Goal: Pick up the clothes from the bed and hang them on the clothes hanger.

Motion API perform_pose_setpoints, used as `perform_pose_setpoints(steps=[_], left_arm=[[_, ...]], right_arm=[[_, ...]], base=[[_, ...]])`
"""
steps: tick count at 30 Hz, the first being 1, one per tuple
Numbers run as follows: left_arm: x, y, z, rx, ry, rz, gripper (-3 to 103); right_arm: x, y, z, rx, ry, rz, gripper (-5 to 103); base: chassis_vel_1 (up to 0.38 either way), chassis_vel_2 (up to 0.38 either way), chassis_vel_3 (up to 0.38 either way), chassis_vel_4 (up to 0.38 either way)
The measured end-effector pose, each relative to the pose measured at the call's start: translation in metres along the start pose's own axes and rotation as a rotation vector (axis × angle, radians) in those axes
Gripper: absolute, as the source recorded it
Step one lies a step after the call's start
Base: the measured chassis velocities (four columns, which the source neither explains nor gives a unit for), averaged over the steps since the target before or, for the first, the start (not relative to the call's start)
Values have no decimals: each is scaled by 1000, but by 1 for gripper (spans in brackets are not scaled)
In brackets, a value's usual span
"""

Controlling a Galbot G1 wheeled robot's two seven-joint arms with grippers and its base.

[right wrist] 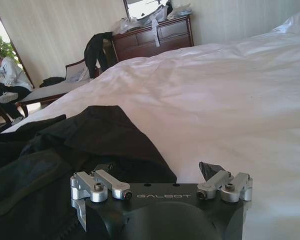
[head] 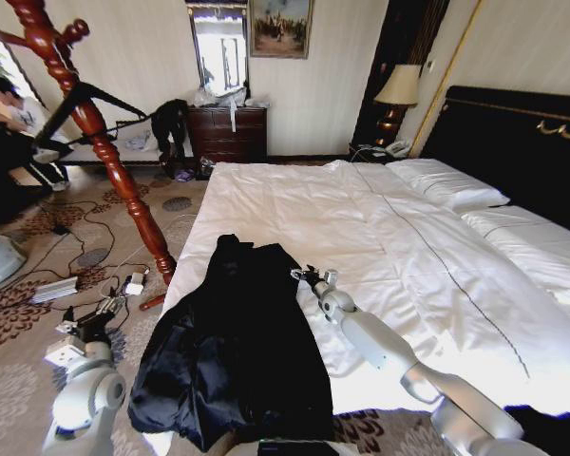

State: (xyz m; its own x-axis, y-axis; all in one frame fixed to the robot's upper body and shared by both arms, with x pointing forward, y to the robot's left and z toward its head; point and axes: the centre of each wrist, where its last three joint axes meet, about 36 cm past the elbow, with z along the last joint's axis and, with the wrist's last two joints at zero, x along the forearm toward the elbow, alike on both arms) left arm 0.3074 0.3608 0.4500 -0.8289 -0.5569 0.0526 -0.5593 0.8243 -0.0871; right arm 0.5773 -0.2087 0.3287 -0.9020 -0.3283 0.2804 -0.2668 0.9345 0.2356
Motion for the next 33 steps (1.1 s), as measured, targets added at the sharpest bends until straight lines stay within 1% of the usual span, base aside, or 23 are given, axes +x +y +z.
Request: perform_pose_setpoints(steps=[2,3,6,7,8,9,10,12,13,15,16,17,18,19,20,23,24,26,27,28,29,31,33], left_arm=[[0,0,0,-1,1,-1,100],[0,0,0,-1,1,-1,100],[0,2,0,-4,2,-5,100],[0,2,0,-4,3,-5,100],[0,3,0,-5,3,-7,100],[0,3,0,-5,3,-7,100],[1,3,0,-6,3,-8,100],[1,4,1,-5,4,-12,100],[1,4,1,-4,5,-13,100],[2,4,2,-1,6,-16,100],[2,4,2,-1,6,-16,100],[2,4,2,0,7,-17,100],[2,4,3,2,7,-18,100],[3,4,3,3,7,-19,100],[3,4,3,3,7,-19,100],[3,3,4,5,8,-20,100],[3,3,4,5,8,-20,100],[2,3,4,6,6,-22,100],[2,3,4,6,6,-22,100],[2,3,4,7,6,-23,100],[2,3,4,7,6,-23,100],[2,3,4,9,6,-25,100],[3,2,5,13,7,-28,100]], right_arm=[[-3,0,4,24,12,-15,93],[-3,0,4,24,12,-15,93],[-11,-1,10,82,30,-12,79],[-13,0,11,91,32,-11,79],[-14,0,12,97,32,-11,74],[-14,0,12,97,32,-11,74],[-16,1,12,100,31,-11,69],[-19,4,11,98,21,-18,57],[-19,5,10,96,17,-22,57],[-20,7,8,88,6,-31,46],[-20,7,8,88,6,-31,46],[-20,9,7,84,-2,-36,41],[-20,11,7,83,-9,-40,41],[-20,12,5,82,-18,-44,35],[-20,12,5,82,-18,-44,35],[-18,15,0,74,-39,-59,19],[-18,15,0,74,-39,-59,19],[-12,16,-10,53,-56,-77,9],[-12,16,-10,53,-56,-77,9],[-8,17,-14,44,-64,-89,4],[-5,19,-18,38,-70,-99,1],[-2,21,-22,30,-78,-114,0],[7,34,-33,8,-97,-162,0]], base=[[0,0,0,0],[0,0,0,0],[0,0,0,0],[0,0,0,0],[0,0,0,0],[0,0,0,0],[0,0,0,0],[0,0,0,0],[0,0,0,0],[0,0,0,0],[0,0,0,0],[0,0,0,0],[0,0,0,0],[0,0,0,0],[0,0,0,0],[0,0,0,0],[0,0,0,0],[0,0,0,0],[0,0,0,0],[0,0,0,0],[0,0,0,0],[0,0,0,0],[0,0,0,0]])
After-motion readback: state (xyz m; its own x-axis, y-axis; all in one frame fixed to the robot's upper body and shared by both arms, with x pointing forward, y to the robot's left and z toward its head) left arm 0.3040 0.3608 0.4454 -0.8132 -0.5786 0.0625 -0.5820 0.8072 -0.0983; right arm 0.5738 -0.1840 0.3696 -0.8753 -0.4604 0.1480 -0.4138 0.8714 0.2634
